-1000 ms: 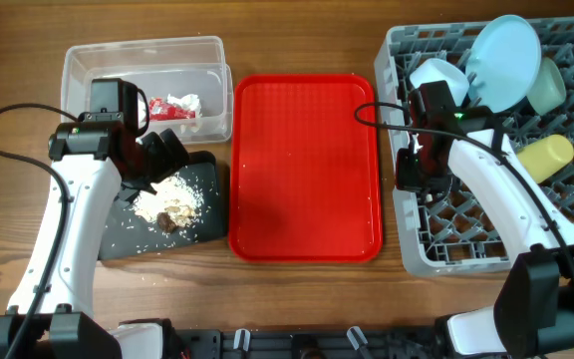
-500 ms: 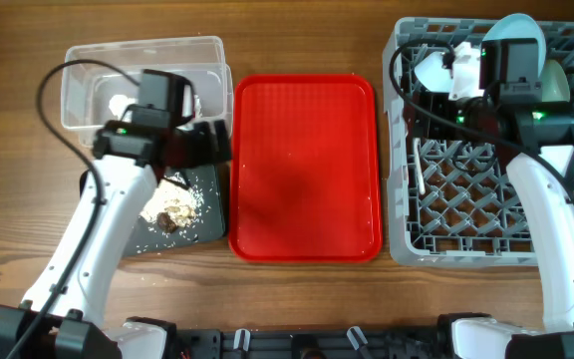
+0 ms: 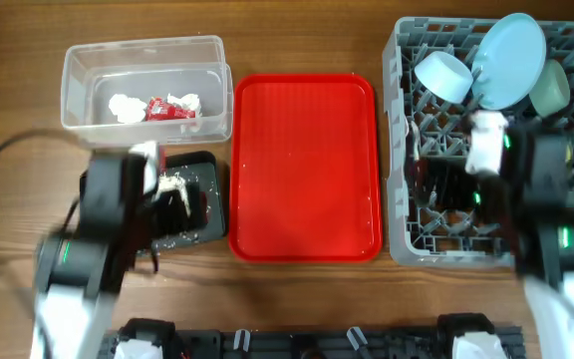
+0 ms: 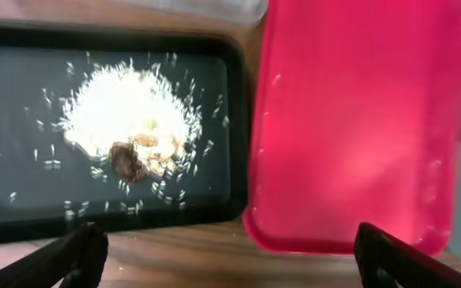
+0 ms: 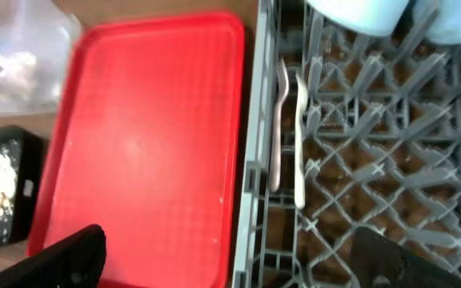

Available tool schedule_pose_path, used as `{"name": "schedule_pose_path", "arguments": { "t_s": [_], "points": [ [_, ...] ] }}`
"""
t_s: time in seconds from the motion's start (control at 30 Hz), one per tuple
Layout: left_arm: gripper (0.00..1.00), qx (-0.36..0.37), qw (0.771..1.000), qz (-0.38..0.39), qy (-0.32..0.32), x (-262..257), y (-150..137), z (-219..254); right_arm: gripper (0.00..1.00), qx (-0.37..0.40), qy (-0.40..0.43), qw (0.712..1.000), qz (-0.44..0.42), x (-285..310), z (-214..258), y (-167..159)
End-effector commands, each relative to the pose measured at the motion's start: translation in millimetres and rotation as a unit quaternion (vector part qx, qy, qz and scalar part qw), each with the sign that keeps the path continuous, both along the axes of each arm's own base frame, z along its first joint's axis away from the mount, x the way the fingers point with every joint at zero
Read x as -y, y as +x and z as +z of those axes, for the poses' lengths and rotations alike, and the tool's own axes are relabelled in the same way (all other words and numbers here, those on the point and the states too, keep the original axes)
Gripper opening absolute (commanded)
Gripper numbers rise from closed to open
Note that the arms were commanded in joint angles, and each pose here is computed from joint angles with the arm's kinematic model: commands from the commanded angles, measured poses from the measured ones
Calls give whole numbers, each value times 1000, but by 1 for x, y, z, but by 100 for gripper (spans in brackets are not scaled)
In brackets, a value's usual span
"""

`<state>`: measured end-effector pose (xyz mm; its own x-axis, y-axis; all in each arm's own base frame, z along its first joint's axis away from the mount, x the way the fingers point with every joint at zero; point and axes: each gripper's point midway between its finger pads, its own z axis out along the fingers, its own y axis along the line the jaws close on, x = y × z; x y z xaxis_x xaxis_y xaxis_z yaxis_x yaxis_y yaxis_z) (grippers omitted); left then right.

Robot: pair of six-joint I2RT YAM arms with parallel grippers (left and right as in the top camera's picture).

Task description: Sort waste into correct bins and load items into the dishwasher rack

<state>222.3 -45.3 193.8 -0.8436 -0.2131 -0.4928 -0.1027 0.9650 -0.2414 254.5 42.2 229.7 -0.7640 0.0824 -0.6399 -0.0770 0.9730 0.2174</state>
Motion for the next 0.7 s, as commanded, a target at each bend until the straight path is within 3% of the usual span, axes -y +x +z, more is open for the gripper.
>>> {"name": "schedule_pose_path", "arguments": {
  "t_s": [0.0, 0.13, 0.5, 0.6, 0.67],
  "points": [
    [100, 102, 995, 8, -20, -3, -18, 18, 100, 79, 0, 997, -21, 7, 9, -26],
    [100, 170, 985, 12, -31, -6, -32, 43, 100, 105, -4, 994, -26, 10, 13, -53],
    [100, 173, 984, 12, -31, -7, -36, 43, 100, 95, -4, 995, -26, 11, 9, -57],
    [100, 173, 984, 12, -31, -7, -36, 43, 100, 154, -37, 987, -27, 19, 24, -64],
    [100, 173, 984, 12, -31, -7, -36, 43, 100, 306, -26, 951, -29, 17, 45, -58]
  ]
}}
